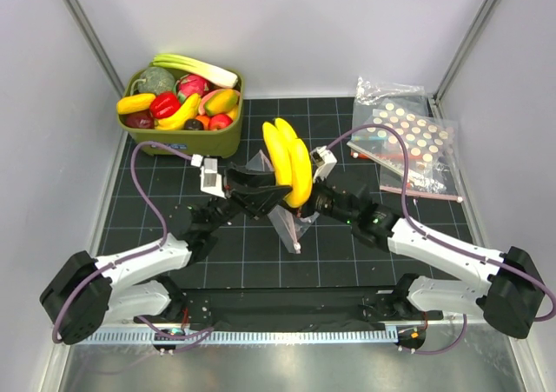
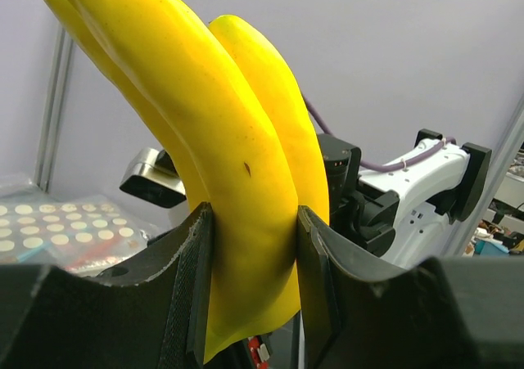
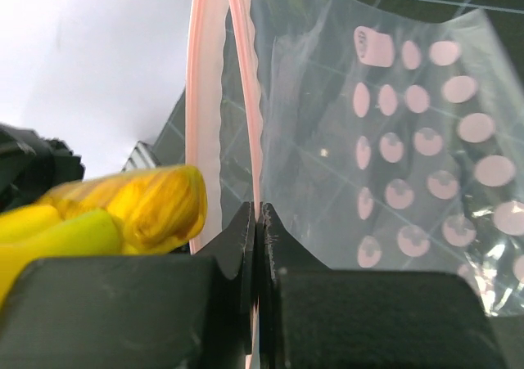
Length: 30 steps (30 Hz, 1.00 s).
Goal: Place the food in the zip-top bag and seal the zipper
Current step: Place the fake fruit in the zipper food storage bag.
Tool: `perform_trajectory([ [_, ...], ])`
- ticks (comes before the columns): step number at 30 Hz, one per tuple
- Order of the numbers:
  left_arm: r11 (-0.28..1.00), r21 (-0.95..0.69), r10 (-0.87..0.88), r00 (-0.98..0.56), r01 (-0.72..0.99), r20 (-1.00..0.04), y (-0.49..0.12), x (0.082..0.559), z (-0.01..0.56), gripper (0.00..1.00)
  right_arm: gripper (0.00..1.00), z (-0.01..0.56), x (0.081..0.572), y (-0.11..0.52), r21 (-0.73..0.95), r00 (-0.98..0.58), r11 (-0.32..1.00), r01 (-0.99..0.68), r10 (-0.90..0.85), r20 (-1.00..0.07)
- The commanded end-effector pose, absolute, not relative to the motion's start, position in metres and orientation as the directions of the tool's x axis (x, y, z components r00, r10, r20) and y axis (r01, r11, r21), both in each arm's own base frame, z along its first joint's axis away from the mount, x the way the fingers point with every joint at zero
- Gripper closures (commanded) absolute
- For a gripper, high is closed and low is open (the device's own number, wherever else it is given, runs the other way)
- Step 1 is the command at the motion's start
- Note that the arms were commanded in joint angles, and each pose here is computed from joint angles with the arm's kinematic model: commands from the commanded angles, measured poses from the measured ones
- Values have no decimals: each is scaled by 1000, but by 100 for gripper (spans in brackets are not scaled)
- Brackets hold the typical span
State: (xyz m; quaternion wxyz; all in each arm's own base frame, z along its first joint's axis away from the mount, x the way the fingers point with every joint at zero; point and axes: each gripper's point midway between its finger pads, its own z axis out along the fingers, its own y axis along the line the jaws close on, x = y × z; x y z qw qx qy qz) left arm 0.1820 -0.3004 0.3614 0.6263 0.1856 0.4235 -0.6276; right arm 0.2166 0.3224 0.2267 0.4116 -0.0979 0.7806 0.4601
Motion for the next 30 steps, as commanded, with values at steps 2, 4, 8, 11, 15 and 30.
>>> perform_trajectory([
  [2,85,-83,-788,16,993,-616,-271,147,443,100,99,266,200,334,660,-616,424,-621,258,-745],
  [4,54,-73,-801,-1,996,-599,-267,140,454,99,99,274,197,333,652,-609,413,-635,250,-752],
  [8,-48,-107,-823,-100,993,-559,-259,127,475,100,99,300,175,331,618,-605,355,-701,162,-780],
  [11,-140,-134,-783,-192,981,-592,-265,116,485,100,99,314,157,326,599,-604,316,-736,93,-792],
  [15,-231,-166,-749,-285,959,-599,-263,103,497,100,99,328,144,310,546,-565,323,-773,41,-824],
  [30,-389,-302,-564,-485,870,-669,-294,101,491,100,99,361,109,292,447,-469,208,-870,-71,-880],
])
